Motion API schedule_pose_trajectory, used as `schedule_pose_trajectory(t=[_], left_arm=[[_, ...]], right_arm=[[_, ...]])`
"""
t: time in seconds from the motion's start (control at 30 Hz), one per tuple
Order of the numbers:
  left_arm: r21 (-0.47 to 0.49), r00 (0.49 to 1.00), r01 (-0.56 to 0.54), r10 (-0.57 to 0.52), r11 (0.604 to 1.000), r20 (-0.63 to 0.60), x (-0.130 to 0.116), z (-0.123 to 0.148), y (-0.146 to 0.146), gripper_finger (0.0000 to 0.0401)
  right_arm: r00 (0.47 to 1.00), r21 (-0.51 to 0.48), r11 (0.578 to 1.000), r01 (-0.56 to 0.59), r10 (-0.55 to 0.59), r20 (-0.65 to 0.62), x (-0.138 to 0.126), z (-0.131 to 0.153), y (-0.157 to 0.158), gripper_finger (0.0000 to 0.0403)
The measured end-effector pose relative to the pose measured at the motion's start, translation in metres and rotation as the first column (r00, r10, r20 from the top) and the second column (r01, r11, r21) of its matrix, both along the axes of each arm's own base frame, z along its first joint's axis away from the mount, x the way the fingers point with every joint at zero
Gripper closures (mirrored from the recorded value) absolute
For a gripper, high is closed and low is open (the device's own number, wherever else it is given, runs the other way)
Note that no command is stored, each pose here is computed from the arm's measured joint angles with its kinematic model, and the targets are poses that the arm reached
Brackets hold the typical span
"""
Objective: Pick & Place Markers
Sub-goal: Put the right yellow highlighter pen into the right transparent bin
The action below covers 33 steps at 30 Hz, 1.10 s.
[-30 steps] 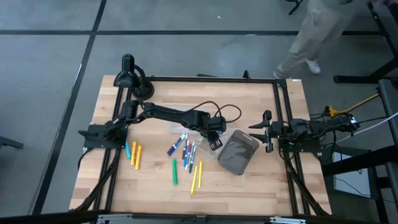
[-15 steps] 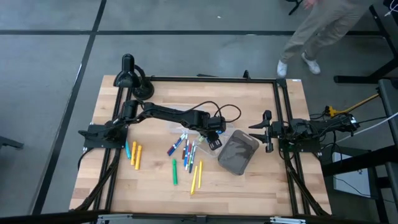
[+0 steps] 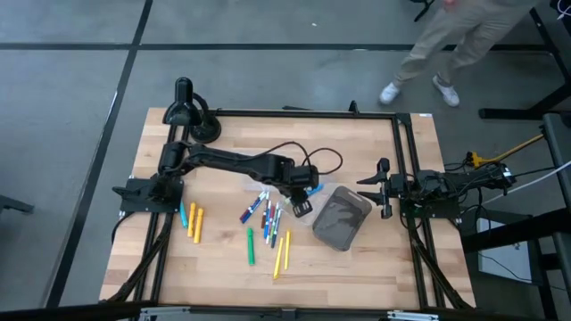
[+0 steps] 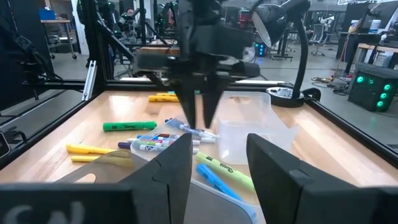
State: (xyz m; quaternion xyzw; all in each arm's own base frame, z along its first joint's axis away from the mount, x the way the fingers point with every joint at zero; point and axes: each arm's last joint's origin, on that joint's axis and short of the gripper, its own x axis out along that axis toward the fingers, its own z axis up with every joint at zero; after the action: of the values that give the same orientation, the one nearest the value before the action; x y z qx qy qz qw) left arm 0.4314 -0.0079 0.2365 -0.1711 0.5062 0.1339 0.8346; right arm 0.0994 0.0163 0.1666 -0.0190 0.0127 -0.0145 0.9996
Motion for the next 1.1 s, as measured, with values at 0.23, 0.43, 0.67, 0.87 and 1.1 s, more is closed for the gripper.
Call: schedule_pose_trajectory(t=[0.23,0.43,0.67,0.87,1.1], left_arm=[[0.002,0.999,0.034,-0.034,0.999,-0.018,-0.009,0.009,-0.024,0.0308],[0.015,0.999,0.007,-0.007,1.000,-0.033,-0.018,0.016,-0.039,0.0309],[0.080,0.998,-0.052,0.054,0.995,-0.014,-0.034,0.037,-0.050,0.0311],[0.124,0.994,-0.103,0.108,0.987,-0.034,-0.051,0.051,-0.056,0.0318],[0.226,0.958,-0.197,0.237,0.954,-0.164,-0.072,0.050,-0.053,0.0339]], right_arm=[[1.000,0.000,1.000,0.000,0.000,0.000,0.000,0.000,0.000,0.0251],[1.000,0.000,1.000,-0.007,0.007,0.000,0.000,0.000,0.000,0.0251],[1.000,0.000,1.000,-0.008,0.008,0.000,0.000,0.000,0.000,0.0251],[1.000,0.001,1.000,-0.008,0.008,0.000,0.000,0.000,0.000,0.0251],[1.000,0.001,1.000,-0.008,0.008,0.000,0.000,0.000,0.000,0.0251]])
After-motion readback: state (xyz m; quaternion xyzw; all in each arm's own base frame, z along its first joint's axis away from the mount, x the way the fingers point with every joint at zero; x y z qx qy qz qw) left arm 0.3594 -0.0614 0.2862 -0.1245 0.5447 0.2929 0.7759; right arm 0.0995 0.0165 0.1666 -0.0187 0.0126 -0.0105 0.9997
